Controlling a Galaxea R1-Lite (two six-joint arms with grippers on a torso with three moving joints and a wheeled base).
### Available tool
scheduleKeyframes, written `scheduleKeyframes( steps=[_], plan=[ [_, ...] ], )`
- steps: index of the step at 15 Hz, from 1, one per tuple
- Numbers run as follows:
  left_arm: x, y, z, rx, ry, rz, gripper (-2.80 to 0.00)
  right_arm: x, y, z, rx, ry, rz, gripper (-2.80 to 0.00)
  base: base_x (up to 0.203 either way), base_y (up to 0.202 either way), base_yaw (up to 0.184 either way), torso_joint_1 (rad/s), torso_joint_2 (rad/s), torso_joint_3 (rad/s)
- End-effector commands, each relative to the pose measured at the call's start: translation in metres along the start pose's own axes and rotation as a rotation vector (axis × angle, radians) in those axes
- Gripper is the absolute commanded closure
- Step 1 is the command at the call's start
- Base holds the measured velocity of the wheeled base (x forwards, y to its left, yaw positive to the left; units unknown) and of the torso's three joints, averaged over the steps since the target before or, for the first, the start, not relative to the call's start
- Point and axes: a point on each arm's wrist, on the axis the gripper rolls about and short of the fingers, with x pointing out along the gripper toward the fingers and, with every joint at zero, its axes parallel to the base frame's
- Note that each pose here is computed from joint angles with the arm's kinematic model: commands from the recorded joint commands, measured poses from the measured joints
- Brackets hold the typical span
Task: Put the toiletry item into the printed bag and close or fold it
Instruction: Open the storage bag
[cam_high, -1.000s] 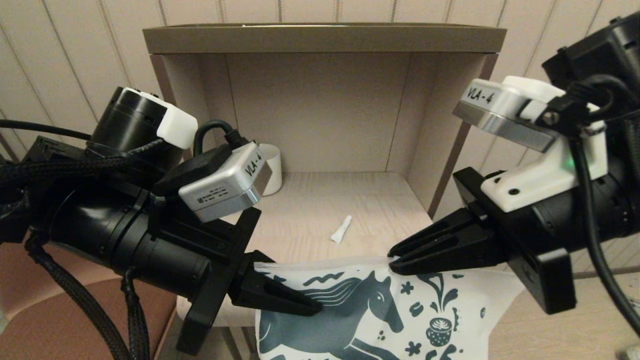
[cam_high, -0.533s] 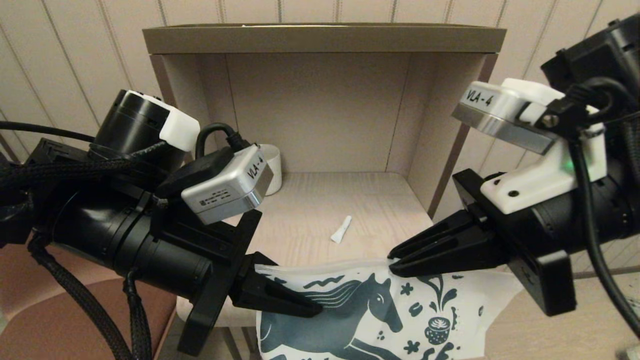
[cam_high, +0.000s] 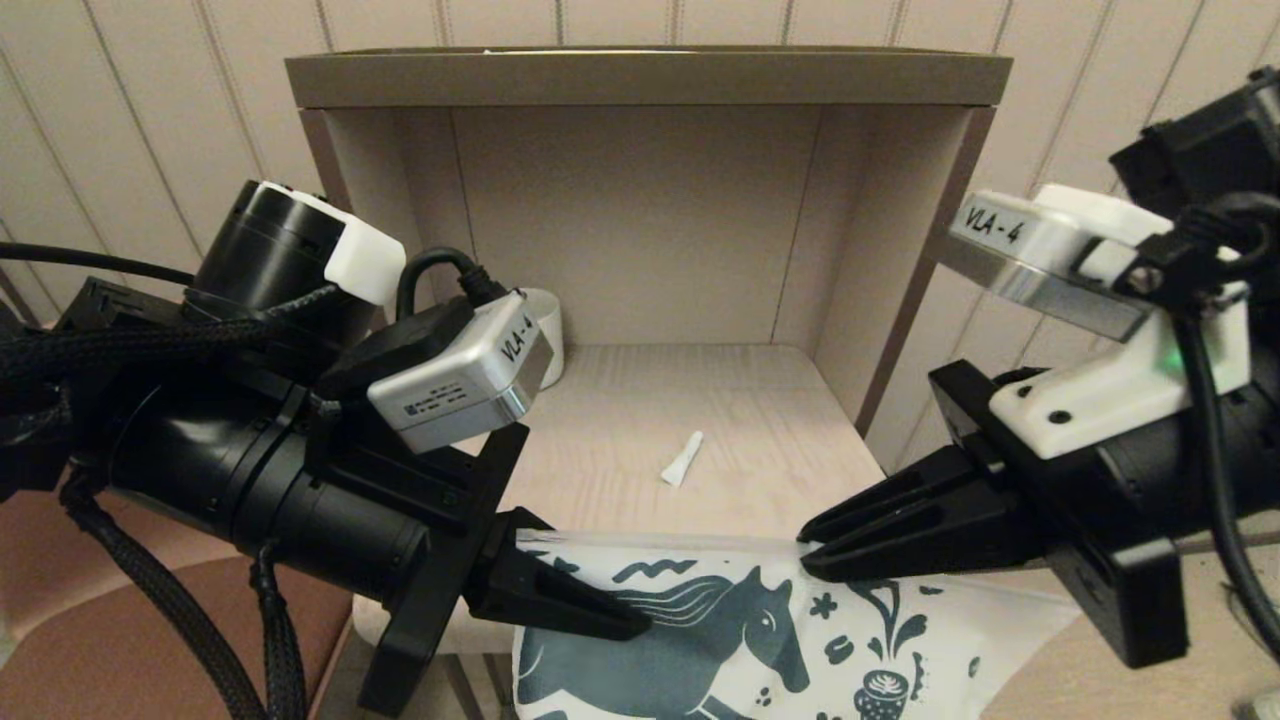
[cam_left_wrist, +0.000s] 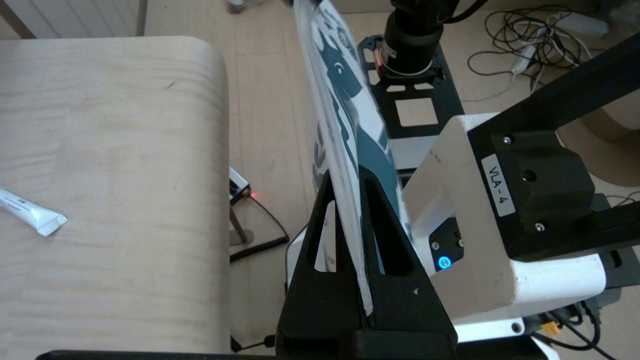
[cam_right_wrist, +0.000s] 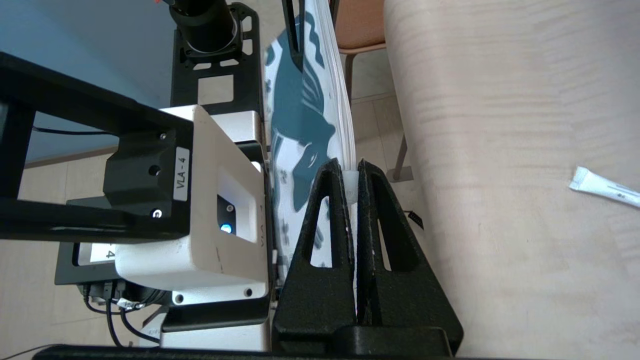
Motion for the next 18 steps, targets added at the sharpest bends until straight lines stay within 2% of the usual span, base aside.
scheduleKeyframes(
  steps=[1, 18],
  plan=[
    [0.000, 0.000, 0.000, 0.000, 0.000, -0.005, 0.00, -0.008, 0.006, 0.000, -0.011, -0.012, -0.006, 0.00, 0.000, 0.000, 0.000, 0.000, 0.00, 0.000],
    [0.003, 0.001, -0.004, -0.009, 0.008, -0.010, 0.00, -0.062, 0.026, -0.033, 0.033, -0.045, -0.207, 0.00, 0.000, 0.000, 0.000, 0.000, 0.00, 0.000]
  ],
)
